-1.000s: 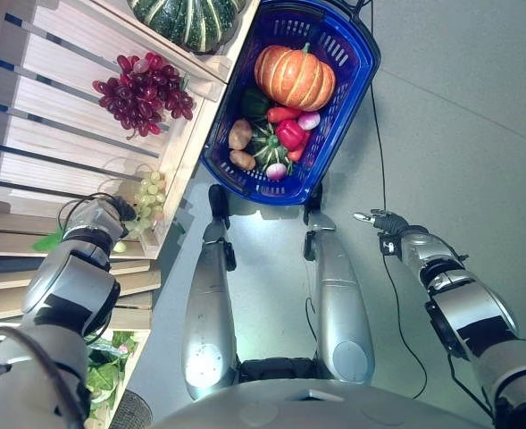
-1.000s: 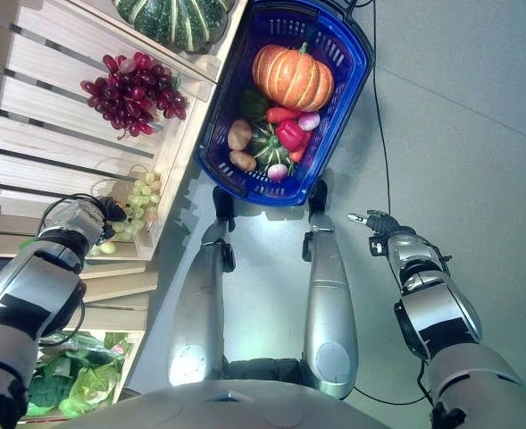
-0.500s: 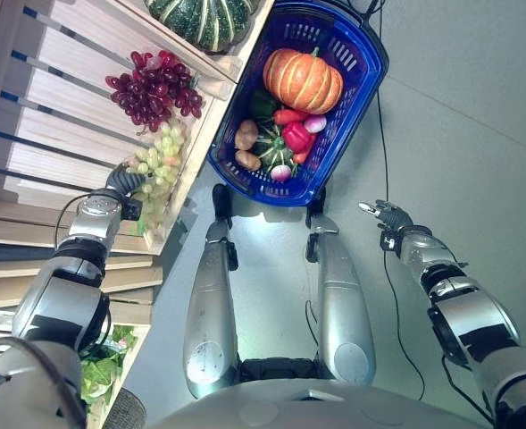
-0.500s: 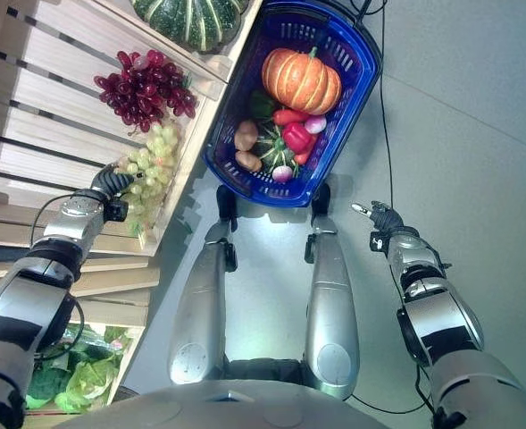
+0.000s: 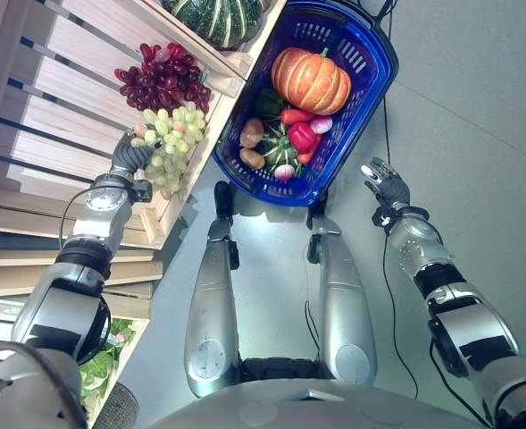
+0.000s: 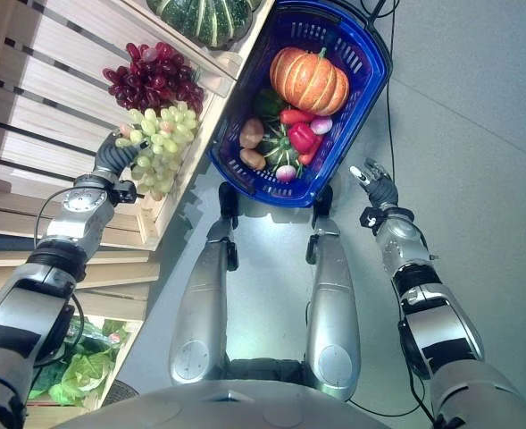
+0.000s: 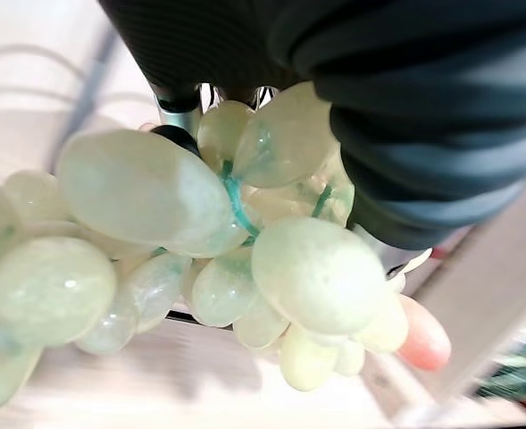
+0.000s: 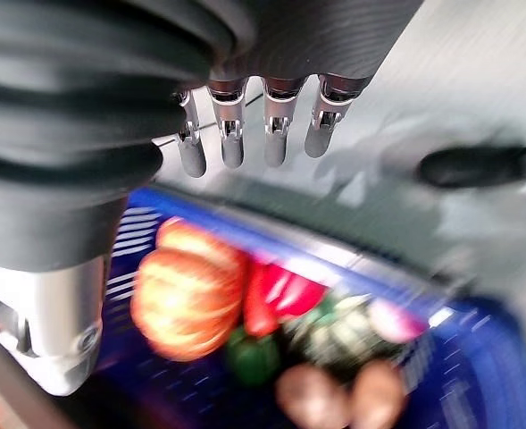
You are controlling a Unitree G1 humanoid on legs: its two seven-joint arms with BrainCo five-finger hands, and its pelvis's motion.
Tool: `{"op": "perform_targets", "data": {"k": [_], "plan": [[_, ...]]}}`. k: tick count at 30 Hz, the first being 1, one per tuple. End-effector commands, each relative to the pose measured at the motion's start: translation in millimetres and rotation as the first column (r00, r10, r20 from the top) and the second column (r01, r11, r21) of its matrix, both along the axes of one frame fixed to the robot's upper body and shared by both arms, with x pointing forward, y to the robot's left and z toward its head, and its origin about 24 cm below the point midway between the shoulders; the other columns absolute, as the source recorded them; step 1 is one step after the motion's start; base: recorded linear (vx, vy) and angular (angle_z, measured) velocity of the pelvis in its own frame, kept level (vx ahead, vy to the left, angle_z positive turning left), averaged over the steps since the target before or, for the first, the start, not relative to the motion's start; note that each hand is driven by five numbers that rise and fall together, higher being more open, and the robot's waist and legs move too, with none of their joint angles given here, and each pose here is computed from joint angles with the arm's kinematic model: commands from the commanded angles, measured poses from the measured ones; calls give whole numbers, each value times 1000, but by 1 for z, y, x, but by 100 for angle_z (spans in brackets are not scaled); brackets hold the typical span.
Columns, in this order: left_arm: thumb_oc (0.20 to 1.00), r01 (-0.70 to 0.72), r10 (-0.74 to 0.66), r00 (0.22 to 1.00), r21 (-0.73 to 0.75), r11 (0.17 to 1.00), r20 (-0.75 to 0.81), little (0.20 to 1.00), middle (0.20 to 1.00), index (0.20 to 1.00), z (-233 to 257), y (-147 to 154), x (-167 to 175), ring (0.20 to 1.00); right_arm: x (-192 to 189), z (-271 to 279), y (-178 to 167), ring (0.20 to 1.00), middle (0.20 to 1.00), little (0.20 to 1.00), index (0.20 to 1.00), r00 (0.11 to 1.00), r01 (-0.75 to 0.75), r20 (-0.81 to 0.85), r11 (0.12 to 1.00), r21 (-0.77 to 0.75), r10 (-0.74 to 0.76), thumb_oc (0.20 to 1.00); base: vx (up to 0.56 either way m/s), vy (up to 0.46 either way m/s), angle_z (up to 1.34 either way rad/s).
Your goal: Pick up fruits and vegetables into the basket
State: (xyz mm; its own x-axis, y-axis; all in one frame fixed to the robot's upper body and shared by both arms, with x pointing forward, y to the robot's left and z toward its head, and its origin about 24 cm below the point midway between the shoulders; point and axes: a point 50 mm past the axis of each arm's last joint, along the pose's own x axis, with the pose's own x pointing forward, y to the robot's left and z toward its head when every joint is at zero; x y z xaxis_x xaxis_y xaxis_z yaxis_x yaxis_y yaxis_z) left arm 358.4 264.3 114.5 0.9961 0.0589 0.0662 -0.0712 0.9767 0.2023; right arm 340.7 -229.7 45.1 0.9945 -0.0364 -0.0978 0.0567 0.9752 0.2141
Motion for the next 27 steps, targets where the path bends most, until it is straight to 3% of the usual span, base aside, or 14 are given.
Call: {"op": "perform_targets", "data": {"k": [1,9,18,21,22,27], "plan": [[200,27,-11,973,-64,998,230,200,200,200,36,0,-2,200,-6,12,8,1000,1000,1000,1000,990,-41,136,992,117,25,1000,0,0,0],[200,185,-176,924,6,983,340,200,200,200,49,-36,-9,200,-11,36,45,1000,1000,1000,1000,940,-238,296,948,212,170,1000,0,0,0],[200,278,-274,853,58,959,445,200,200,200,70,-55,-22,200,-18,46,68,1000,1000,1000,1000,879,-426,350,862,273,324,1000,0,0,0],[200,328,-335,816,100,939,470,200,200,200,77,-66,-26,200,-22,48,82,1000,1000,1000,1000,836,-527,372,778,343,402,1000,0,0,0],[200,358,-374,795,128,925,477,200,200,200,80,-74,-29,200,-25,46,93,1000,1000,1000,1000,806,-585,384,703,405,450,1000,0,0,0],[200,426,-455,735,180,887,502,200,200,200,89,-90,-35,200,-32,45,110,1000,1000,1000,1000,743,-668,420,544,507,521,1000,0,0,0]]}}
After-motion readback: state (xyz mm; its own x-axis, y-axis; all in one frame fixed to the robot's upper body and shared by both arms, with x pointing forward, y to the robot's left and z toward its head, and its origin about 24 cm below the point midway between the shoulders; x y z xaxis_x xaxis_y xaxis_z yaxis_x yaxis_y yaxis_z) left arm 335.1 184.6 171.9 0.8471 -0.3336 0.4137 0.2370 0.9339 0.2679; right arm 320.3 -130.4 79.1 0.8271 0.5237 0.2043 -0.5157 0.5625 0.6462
